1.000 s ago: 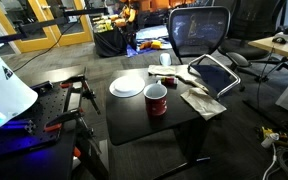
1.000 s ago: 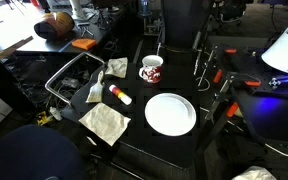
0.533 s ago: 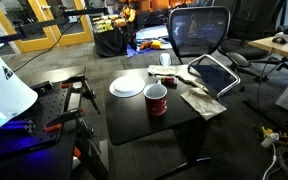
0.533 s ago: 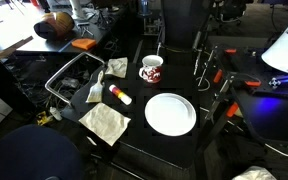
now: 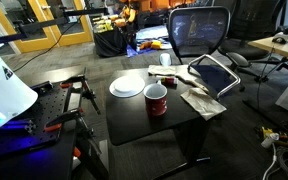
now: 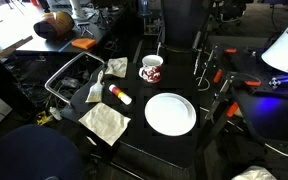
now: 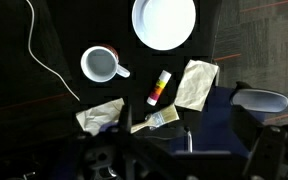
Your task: Put the glue stick in the mug cup
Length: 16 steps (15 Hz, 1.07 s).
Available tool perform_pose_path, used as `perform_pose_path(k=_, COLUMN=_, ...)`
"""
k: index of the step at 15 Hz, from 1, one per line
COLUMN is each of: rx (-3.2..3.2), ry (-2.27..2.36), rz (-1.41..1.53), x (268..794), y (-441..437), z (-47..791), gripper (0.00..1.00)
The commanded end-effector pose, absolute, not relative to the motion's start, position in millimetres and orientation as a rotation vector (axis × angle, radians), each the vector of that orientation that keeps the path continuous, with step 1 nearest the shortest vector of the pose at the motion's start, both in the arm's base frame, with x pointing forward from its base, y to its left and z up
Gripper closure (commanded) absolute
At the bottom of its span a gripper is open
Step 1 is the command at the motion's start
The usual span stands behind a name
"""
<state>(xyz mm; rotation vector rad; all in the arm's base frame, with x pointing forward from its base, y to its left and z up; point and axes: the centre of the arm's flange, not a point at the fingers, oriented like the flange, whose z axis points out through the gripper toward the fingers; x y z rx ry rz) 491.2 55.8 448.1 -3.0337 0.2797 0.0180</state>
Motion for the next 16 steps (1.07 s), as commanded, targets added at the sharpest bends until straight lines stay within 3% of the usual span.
perform_pose_path(k=1, rx=-3.043, ry=0.400, rz=0.047, x=507.1, y=79.7, z=424.1, gripper=0.00)
perform_pose_path(k=16, rx=-3.011, ry=0.894, rz=0.006, x=534.2, y=156.1, z=274.6, gripper=0.00)
